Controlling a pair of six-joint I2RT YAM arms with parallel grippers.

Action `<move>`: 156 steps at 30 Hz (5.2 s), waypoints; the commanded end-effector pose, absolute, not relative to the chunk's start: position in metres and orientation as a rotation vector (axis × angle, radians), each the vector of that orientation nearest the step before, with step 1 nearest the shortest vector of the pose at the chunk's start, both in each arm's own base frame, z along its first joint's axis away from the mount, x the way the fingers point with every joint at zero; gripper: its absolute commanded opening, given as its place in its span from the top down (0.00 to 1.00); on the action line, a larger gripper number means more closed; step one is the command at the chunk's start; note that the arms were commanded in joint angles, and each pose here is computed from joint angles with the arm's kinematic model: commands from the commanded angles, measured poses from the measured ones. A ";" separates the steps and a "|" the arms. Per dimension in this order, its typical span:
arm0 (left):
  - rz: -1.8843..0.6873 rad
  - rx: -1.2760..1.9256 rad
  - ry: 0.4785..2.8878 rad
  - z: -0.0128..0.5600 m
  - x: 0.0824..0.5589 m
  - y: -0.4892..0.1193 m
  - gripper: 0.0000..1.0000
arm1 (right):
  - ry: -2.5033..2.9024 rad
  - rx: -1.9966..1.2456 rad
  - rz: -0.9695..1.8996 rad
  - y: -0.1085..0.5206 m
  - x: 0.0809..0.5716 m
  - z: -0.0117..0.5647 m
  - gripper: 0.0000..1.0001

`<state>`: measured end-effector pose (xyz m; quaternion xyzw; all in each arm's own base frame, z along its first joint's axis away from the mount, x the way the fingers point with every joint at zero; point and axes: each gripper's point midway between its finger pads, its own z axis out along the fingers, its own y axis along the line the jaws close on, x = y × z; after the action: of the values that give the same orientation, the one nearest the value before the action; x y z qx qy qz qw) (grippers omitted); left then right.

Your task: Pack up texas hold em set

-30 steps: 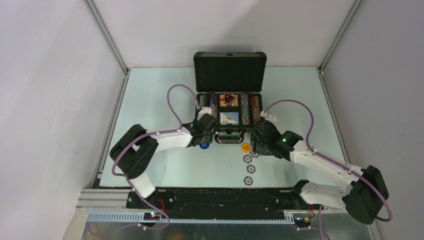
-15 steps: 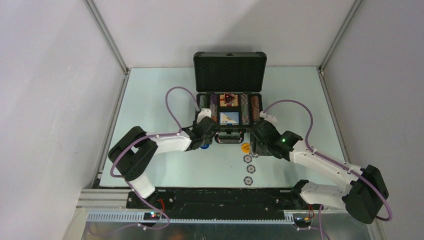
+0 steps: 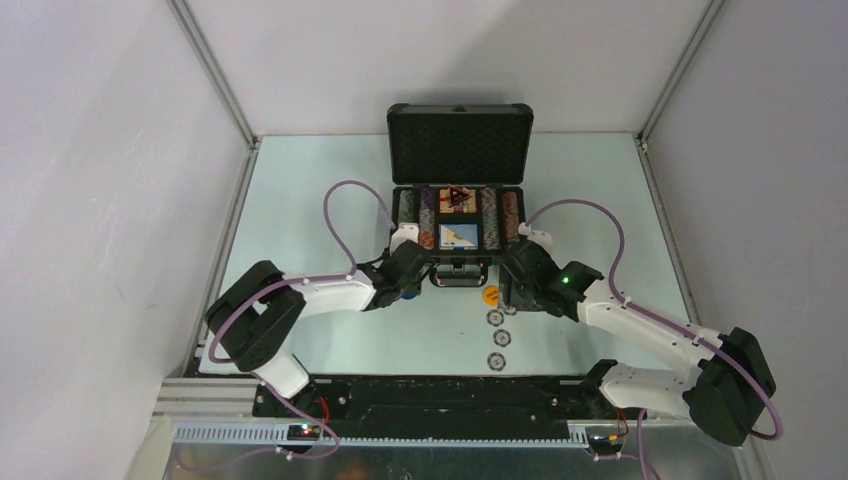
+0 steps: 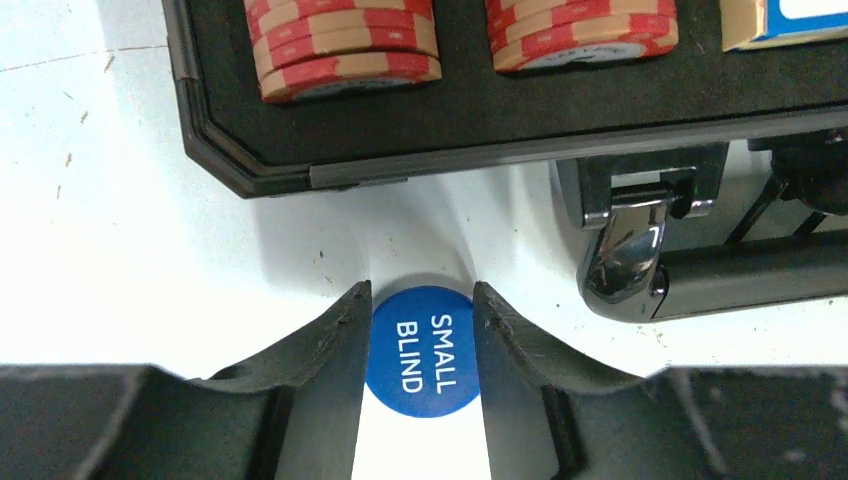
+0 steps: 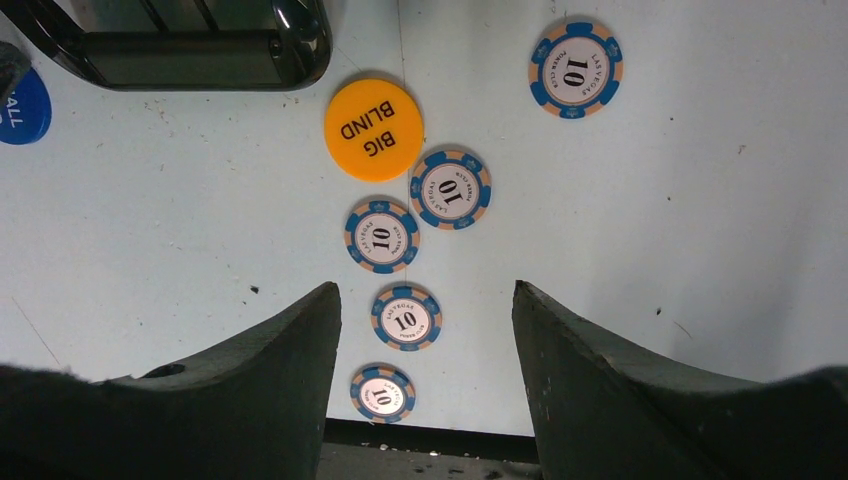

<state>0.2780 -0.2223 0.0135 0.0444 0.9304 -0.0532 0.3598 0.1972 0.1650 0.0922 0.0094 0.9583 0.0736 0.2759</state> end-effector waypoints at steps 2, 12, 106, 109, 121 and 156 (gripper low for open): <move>-0.094 0.195 2.631 -0.028 0.219 -0.202 0.54 | 2.554 0.038 0.203 0.167 0.200 0.094 0.32; -0.089 0.212 2.667 -0.035 0.199 -0.196 0.56 | 2.553 0.036 0.207 0.168 0.200 0.094 0.32; -0.016 0.453 2.628 0.026 0.217 -0.212 0.52 | 2.545 0.031 0.221 0.172 0.200 0.096 0.31; -0.017 0.457 2.597 0.038 0.226 -0.218 0.52 | 2.544 0.030 0.218 0.171 0.199 0.096 0.31; -0.046 0.464 2.567 0.059 0.239 -0.233 0.47 | 2.542 0.042 0.198 0.166 0.198 0.098 0.31; -0.185 0.523 2.661 0.025 0.208 -0.276 0.30 | 2.549 0.177 0.177 0.132 0.198 0.092 0.31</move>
<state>0.2029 -0.2588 0.0184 0.1897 0.9598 -0.0469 0.2015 0.1980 0.1343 0.0889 0.0653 0.9558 0.0617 0.2800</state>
